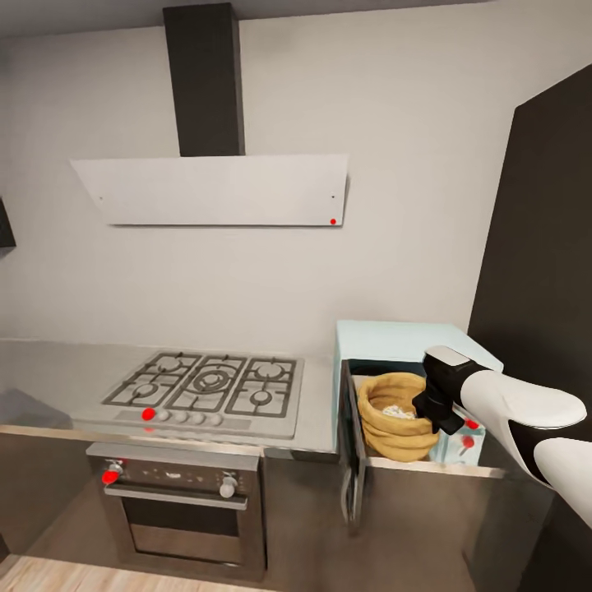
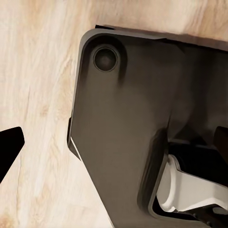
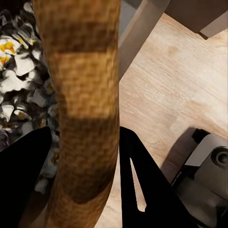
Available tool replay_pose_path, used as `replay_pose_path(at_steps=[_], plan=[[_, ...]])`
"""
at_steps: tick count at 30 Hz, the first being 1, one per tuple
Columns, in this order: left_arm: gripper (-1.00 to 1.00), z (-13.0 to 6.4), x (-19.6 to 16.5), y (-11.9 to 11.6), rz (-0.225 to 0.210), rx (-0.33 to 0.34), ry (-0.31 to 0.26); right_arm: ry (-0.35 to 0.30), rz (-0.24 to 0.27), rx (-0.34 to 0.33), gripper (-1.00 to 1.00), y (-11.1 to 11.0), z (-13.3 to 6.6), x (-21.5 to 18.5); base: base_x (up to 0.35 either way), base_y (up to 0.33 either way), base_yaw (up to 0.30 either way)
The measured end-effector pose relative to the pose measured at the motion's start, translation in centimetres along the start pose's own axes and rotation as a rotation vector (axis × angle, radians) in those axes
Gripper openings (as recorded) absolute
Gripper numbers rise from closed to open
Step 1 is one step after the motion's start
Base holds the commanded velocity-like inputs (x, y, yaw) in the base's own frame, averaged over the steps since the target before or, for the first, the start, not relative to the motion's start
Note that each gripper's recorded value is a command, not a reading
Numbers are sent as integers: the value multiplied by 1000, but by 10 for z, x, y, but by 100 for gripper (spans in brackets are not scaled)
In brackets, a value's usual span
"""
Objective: In the kitchen, take the popcorn bag from the countertop, put it into the microwave, and heat it until the popcorn is cooked so the cooked popcorn ends up inside the bag.
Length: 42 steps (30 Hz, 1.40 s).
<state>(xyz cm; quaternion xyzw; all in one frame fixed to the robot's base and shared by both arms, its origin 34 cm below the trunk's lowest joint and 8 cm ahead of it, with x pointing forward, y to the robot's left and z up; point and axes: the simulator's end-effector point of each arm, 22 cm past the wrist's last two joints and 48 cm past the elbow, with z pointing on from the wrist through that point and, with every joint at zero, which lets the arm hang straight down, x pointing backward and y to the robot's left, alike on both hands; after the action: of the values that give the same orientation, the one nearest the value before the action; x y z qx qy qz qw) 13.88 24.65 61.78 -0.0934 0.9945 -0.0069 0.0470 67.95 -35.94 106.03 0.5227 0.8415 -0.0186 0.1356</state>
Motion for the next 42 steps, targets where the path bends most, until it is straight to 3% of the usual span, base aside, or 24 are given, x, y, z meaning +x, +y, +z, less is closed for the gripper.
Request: replay_pose_path(at_steps=[42], plan=[[100,0,0,1,0,-1,0,-3,3,-1,-100,0,0,-1,116,-25,0]])
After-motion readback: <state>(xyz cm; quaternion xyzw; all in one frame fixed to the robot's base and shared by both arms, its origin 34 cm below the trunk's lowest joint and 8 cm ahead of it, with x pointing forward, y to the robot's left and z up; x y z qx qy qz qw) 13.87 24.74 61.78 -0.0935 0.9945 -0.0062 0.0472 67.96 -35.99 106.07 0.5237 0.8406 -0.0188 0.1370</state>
